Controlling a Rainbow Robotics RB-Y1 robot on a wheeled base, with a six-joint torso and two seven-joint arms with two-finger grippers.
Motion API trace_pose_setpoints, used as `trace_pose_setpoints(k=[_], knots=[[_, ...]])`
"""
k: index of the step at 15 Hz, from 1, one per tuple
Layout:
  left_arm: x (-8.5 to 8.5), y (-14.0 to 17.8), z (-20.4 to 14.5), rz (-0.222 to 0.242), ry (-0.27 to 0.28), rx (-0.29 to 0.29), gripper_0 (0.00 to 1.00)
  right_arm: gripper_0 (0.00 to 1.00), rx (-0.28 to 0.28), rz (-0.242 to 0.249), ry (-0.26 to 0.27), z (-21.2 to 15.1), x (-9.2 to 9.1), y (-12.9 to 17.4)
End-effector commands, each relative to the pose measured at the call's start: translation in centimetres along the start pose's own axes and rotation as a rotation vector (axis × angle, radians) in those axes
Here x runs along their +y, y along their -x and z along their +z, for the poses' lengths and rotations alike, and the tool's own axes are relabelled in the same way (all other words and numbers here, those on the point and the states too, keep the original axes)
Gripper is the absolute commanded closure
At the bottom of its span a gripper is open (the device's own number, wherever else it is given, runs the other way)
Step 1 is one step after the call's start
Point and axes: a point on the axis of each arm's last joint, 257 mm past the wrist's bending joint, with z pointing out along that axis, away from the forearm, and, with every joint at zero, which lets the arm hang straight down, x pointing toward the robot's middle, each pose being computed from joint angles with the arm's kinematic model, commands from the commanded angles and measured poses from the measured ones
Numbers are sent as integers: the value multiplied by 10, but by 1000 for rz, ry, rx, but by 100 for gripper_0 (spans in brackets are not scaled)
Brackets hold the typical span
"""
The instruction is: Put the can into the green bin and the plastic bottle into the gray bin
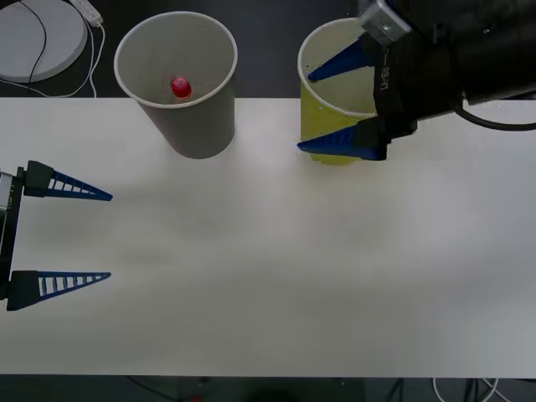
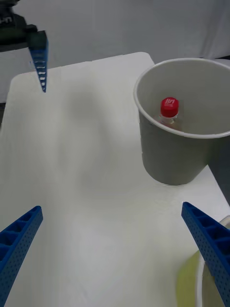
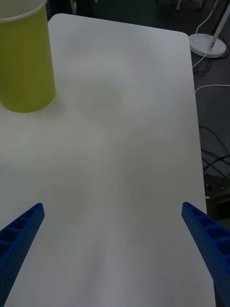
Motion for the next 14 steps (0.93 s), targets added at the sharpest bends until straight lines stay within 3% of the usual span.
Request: trace_pose_setpoints(k=[1,5,14], knots=[[0,0,0,0,0,0,0,0,-17,-64,7,-16,14,-20],[0,0,0,0,0,0,0,0,-28,-129,3,-39,39,-54],[0,0,0,0,0,0,0,0,23,-265,34,-92,85,-129]])
